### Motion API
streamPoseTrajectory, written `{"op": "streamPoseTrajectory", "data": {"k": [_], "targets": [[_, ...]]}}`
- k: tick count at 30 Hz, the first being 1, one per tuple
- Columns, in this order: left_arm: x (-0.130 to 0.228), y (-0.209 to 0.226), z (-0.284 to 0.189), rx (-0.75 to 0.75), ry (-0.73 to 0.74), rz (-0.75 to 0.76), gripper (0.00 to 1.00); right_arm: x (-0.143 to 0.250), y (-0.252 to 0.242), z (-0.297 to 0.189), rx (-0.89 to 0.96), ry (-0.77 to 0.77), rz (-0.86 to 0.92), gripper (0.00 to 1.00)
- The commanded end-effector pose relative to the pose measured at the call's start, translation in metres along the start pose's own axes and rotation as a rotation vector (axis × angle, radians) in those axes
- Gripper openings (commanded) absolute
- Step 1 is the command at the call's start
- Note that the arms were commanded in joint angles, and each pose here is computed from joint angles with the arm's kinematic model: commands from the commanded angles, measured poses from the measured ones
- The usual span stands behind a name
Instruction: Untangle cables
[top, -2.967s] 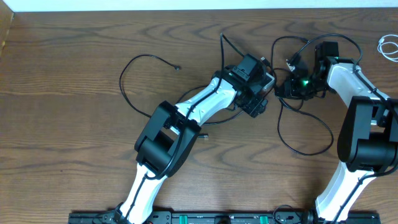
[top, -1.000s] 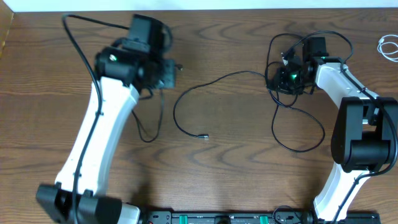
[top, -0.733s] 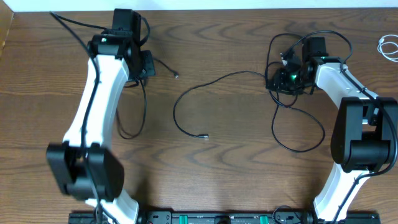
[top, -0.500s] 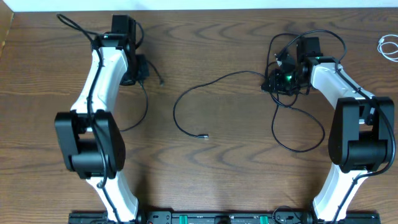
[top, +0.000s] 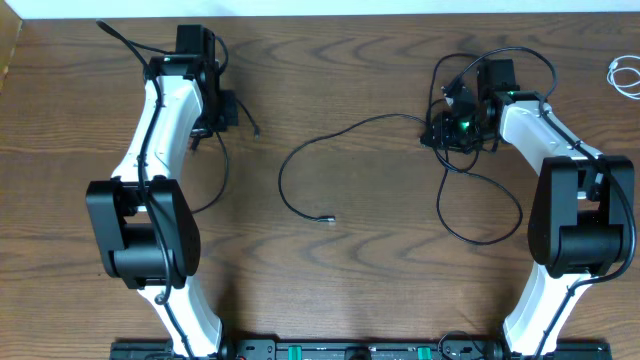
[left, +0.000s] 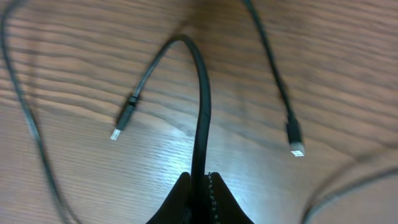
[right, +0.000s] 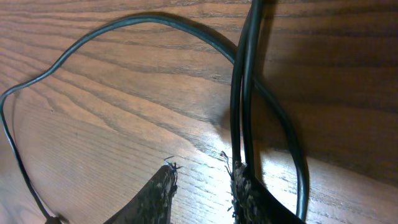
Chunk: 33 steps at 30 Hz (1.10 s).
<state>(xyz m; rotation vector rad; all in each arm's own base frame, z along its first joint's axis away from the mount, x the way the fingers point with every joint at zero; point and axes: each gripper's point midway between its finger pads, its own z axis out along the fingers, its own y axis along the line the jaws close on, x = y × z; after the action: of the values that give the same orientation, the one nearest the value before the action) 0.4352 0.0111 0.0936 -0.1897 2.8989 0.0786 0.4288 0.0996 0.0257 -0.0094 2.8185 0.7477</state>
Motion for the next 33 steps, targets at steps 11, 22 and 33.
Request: {"op": "streamPoseTrajectory", "data": {"k": [11, 22, 33], "targets": [[-0.020, -0.108, -0.142, 0.522, -0.218, 0.006, 0.08, 0.000, 0.015, 0.007, -0.010, 0.008, -0.062, 0.34], [0.018, -0.239, -0.305, 0.828, -0.595, 0.269, 0.07, -0.002, 0.019, -0.001, -0.107, -0.001, -0.045, 0.37], [0.020, -0.263, -0.327, 0.861, -0.657, 0.189, 0.07, 0.009, 0.009, -0.013, -0.165, 0.034, -0.044, 0.40]]}}
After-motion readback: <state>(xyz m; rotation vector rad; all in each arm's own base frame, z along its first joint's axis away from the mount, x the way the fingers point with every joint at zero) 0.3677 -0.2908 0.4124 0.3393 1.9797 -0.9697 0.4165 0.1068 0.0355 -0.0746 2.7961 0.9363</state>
